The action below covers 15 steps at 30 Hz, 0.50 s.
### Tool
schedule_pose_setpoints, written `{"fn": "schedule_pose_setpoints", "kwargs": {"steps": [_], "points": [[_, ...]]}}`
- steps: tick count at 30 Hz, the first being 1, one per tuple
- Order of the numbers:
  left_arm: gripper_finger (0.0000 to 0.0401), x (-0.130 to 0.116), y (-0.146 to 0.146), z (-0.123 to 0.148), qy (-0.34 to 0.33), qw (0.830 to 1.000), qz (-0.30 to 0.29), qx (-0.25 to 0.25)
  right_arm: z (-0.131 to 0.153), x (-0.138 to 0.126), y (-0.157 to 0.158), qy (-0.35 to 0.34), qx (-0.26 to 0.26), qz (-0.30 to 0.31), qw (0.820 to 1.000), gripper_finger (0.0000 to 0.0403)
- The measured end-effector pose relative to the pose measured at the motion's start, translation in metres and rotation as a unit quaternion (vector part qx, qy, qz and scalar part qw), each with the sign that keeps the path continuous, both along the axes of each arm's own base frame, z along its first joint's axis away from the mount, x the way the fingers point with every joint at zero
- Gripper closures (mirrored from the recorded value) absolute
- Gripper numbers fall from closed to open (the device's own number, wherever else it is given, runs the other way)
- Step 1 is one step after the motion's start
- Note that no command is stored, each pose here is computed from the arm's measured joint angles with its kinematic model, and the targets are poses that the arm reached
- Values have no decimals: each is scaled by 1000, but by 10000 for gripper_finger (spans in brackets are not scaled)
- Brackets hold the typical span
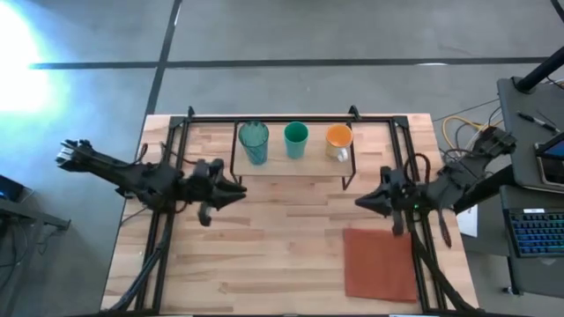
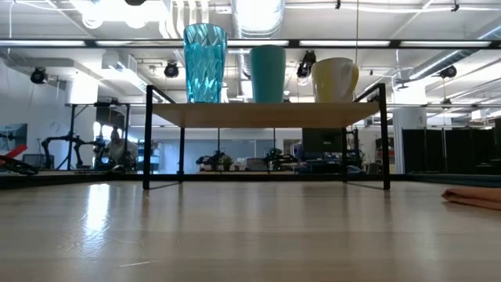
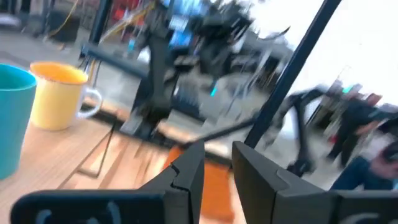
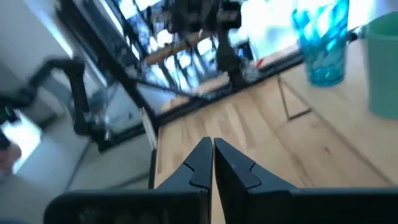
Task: Stack small to large cups/mugs on shelf
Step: Return to Home Position
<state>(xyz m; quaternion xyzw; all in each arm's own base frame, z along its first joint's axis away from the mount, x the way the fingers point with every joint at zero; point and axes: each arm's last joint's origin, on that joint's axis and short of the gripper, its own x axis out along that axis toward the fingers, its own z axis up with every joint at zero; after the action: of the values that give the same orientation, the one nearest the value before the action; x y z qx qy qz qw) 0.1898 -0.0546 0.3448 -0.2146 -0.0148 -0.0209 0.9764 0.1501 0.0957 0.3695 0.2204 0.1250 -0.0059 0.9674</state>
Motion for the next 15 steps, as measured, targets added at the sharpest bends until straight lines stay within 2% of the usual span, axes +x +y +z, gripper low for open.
{"fn": "schedule_pose_setpoints", "kwargs": {"steps": [4,8,12,15], "points": [[333,-12,3,-33,-55,998,-9,-11,-25,-15,-11,-34,15,0,999,394],[333,-25,8,-69,-40,999,-10,-12,-59,-26,-23,-41,32,-8,999,394],[333,-39,13,-87,-46,998,-11,-50,-79,-40,-36,-43,106,-32,993,394],[333,-48,15,-82,-78,996,-13,-46,-84,-54,-45,-20,187,-43,981,394]]}}
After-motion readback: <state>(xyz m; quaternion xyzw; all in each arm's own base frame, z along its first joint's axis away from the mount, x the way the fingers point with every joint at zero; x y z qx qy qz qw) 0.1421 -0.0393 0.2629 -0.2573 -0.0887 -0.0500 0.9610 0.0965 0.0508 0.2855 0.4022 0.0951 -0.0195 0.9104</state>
